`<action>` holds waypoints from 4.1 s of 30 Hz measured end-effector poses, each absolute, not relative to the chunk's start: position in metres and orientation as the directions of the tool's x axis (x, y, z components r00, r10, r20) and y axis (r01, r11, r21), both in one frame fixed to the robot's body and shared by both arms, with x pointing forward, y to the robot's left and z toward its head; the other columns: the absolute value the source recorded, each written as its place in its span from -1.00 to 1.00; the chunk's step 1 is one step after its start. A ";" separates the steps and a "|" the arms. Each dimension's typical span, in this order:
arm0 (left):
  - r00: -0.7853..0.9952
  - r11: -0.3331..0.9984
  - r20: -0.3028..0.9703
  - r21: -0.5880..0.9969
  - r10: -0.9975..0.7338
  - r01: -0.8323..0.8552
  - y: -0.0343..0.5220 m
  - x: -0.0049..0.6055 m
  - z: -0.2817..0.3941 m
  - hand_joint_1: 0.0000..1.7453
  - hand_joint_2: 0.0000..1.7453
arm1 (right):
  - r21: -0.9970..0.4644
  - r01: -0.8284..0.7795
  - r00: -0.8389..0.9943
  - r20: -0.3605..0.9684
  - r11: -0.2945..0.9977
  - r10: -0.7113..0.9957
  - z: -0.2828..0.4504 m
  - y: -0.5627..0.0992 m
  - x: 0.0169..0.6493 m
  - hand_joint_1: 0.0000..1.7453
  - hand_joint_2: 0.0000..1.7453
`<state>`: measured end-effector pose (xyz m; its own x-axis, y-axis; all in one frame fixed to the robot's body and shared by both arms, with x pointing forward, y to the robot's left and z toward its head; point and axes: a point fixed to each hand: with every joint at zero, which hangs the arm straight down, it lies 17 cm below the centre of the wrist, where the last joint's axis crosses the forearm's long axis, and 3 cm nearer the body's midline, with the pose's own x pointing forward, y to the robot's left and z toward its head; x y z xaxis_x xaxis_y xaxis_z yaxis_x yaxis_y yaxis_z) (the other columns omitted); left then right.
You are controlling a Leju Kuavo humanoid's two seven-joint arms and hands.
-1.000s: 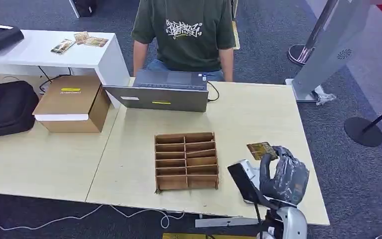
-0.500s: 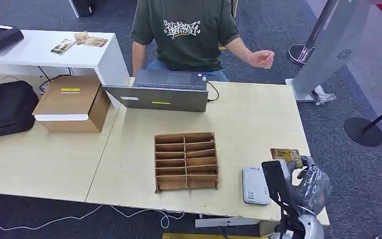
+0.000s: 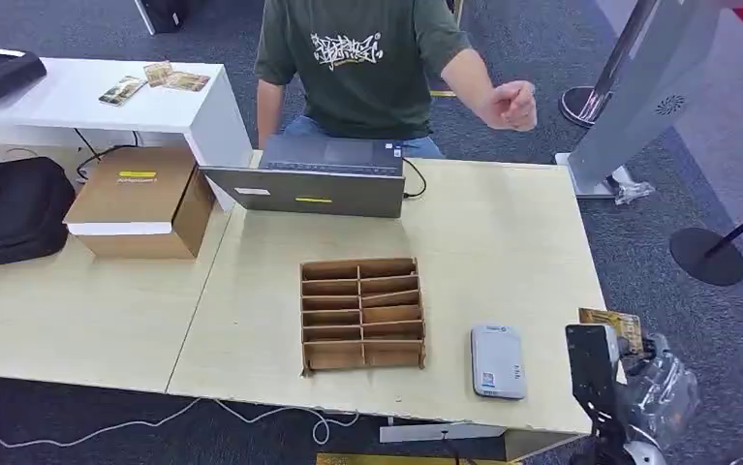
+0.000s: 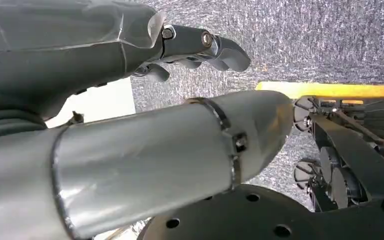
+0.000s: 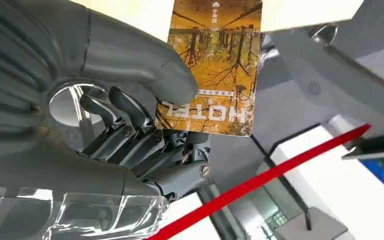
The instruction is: Pass the card to the sensor for recognition and then transmit it.
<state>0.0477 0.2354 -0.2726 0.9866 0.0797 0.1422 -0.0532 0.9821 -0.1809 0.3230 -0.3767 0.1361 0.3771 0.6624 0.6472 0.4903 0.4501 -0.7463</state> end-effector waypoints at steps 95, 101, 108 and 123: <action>0.964 0.966 0.170 -0.124 -0.207 0.229 0.254 0.048 -0.274 -1.00 -1.00 | -0.792 0.590 0.044 0.224 0.155 0.974 0.353 -0.199 0.621 1.00 1.00; 0.963 0.965 0.171 -0.124 -0.208 0.231 0.255 0.049 -0.274 -1.00 -1.00 | -0.812 0.569 0.038 0.188 0.133 0.981 0.345 -0.189 0.624 1.00 1.00; 0.963 0.965 0.173 -0.128 -0.208 0.231 0.254 0.050 -0.274 -1.00 -1.00 | -0.822 0.557 0.031 0.162 0.118 0.986 0.341 -0.183 0.625 1.00 1.00; 0.962 0.964 0.173 -0.130 -0.210 0.233 0.254 0.050 -0.274 -1.00 -1.00 | -0.827 0.552 0.030 0.146 0.105 0.989 0.340 -0.180 0.626 -1.00 1.00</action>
<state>0.0499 0.2535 -0.2736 0.9623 -0.2097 0.1732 0.2334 0.9636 -0.1301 0.6259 -0.1800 0.3399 0.0303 0.9889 0.1457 0.5520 0.1050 -0.8272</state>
